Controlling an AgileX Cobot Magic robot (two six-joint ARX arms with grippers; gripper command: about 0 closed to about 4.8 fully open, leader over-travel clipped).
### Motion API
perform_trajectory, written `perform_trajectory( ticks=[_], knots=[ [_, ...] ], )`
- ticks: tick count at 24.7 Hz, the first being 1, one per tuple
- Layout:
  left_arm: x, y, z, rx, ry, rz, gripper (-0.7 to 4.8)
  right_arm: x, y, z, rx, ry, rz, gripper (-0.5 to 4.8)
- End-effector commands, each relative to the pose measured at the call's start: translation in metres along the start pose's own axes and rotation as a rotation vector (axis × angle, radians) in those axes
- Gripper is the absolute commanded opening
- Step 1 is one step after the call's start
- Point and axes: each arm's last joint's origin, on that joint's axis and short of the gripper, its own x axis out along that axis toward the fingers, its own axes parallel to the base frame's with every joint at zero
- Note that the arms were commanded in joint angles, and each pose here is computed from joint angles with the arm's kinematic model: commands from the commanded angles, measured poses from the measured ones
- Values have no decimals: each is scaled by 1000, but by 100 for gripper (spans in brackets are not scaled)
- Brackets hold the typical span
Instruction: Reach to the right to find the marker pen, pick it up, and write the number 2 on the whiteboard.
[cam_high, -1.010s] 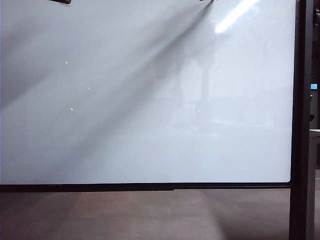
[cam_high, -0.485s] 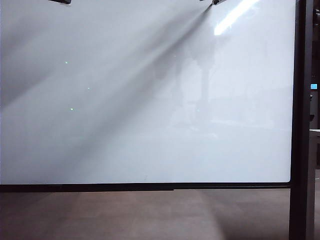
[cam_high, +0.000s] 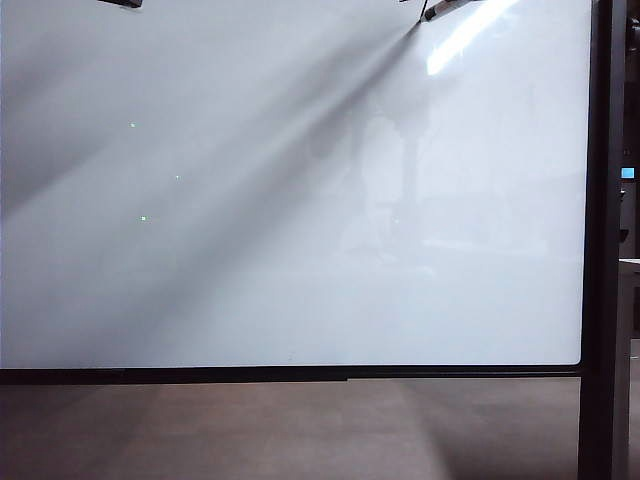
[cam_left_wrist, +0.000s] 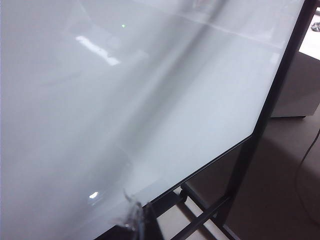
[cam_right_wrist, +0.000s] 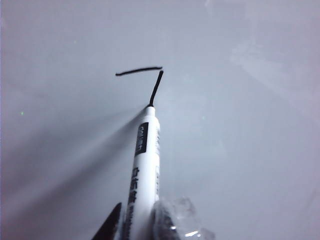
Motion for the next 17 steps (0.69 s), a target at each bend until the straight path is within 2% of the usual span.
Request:
perform_trajectory(
  ticks=[1,17],
  knots=[
    [-2,0,4,9,-20,-4,-5,0,0,0,-3,5,-2,-1],
    [-2,0,4,9,-20,-4,-5,0,1,0,-3,3,23,-1]
  ],
)
